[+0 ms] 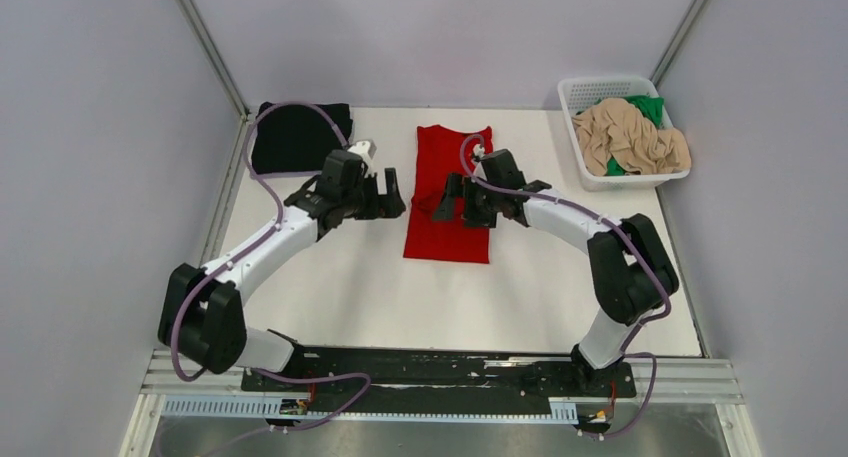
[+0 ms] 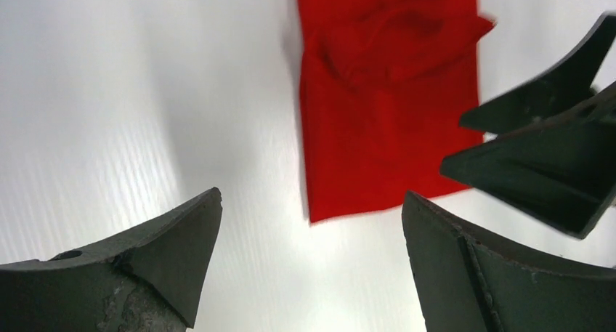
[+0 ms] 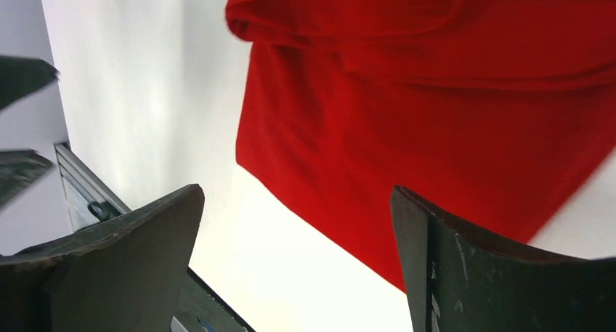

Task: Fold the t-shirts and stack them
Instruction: Fold the folded rectangular tshirt in 1/3 of the way, then grab one side of the 2/3 rectangular tshirt with both arms

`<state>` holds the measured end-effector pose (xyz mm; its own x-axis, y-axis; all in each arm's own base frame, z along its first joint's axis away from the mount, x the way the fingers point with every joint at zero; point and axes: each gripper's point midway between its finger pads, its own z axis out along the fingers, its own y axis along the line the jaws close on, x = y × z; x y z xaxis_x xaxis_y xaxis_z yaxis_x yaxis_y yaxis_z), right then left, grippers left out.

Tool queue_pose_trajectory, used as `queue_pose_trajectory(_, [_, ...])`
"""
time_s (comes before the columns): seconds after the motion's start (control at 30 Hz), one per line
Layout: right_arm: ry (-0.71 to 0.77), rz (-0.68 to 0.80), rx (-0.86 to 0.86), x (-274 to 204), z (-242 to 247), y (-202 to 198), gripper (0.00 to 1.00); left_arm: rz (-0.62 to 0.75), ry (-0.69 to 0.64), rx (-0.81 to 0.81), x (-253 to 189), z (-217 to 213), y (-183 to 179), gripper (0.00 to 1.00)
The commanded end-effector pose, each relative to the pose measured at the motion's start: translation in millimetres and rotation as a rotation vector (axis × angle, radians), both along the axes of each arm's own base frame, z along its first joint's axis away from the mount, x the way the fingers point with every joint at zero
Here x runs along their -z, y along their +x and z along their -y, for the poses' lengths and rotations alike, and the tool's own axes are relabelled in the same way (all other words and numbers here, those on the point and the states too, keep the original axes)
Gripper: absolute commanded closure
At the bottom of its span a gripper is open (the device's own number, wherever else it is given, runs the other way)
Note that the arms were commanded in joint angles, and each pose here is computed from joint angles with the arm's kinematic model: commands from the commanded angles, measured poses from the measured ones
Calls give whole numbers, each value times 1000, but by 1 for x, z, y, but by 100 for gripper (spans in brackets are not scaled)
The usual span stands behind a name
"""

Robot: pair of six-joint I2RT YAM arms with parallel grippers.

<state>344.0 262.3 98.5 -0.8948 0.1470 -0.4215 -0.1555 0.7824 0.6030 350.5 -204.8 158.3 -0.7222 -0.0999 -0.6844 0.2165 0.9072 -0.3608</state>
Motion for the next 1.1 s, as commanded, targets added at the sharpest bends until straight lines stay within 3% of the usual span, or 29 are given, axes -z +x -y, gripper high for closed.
queue_pose_trajectory(0.0, [-29,131,-63,-2,-29,19,0,-67,-16,-78,27,-21,-39,0])
queue_pose_trajectory(0.3, [-56,164,-9,20,-51,74,0,-147,-6,-136,54,-47,-88,0])
queue_pose_trajectory(0.43, [-85,228,57,21,-54,111,0,-163,-18,-133,56,-46,-95,0])
queue_pose_trajectory(0.63, [-84,376,191,-12,-43,187,0,-168,-49,-107,56,-39,-94,0])
queue_pose_trajectory(0.73, [-67,393,246,-24,-29,206,0,-173,-51,-99,58,-35,-90,0])
queue_pose_trajectory(0.87, [-58,395,241,-48,-8,192,0,-178,-56,-90,61,-27,-79,0])
queue_pose_trajectory(1.07, [-116,287,211,-40,34,93,0,-208,-91,-58,76,-6,-56,0])
